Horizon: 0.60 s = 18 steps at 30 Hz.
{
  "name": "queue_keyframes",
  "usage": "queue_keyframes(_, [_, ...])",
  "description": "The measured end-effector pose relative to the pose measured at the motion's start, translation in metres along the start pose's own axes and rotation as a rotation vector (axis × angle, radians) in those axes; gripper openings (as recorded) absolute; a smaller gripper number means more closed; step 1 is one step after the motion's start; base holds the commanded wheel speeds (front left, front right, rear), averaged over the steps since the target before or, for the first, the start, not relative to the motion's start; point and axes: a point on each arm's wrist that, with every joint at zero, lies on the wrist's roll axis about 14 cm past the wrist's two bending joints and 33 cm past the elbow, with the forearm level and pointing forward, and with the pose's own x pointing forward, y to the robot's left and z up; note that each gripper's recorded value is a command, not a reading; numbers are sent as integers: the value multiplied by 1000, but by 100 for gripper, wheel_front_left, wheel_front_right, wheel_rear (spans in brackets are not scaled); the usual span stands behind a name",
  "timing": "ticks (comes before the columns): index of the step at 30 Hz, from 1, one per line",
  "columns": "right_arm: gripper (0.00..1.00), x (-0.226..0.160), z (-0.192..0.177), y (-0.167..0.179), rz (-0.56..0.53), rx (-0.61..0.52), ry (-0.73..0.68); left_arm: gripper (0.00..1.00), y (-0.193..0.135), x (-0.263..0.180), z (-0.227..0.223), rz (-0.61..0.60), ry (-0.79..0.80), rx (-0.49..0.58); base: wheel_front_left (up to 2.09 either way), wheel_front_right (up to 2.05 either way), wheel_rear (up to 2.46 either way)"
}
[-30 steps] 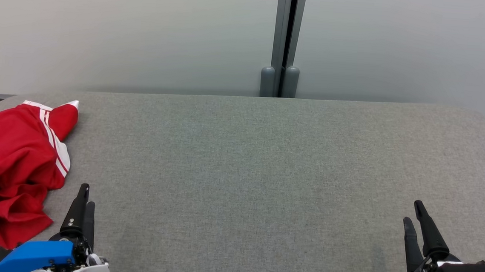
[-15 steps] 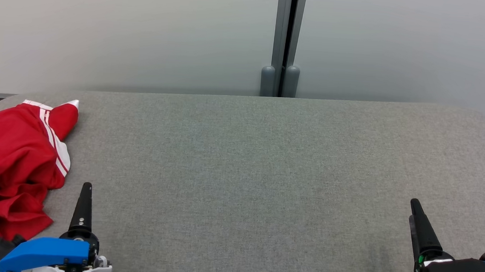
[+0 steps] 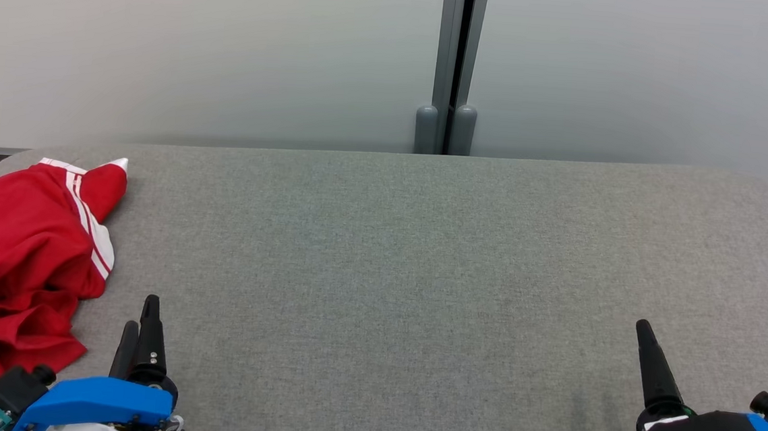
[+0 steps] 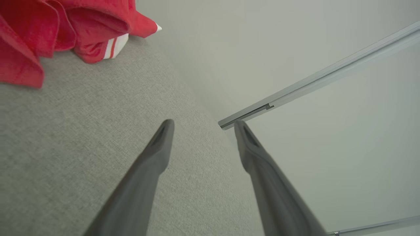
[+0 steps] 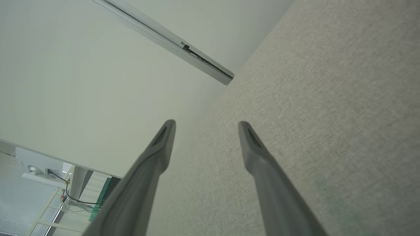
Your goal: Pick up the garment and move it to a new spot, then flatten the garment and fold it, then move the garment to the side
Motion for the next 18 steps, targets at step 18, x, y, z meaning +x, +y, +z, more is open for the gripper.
queue_keyframes(18, [100, 0, -5, 4, 23, -248, -4, 100, -6, -2, -1, -20, -24, 258, 0, 0, 0])
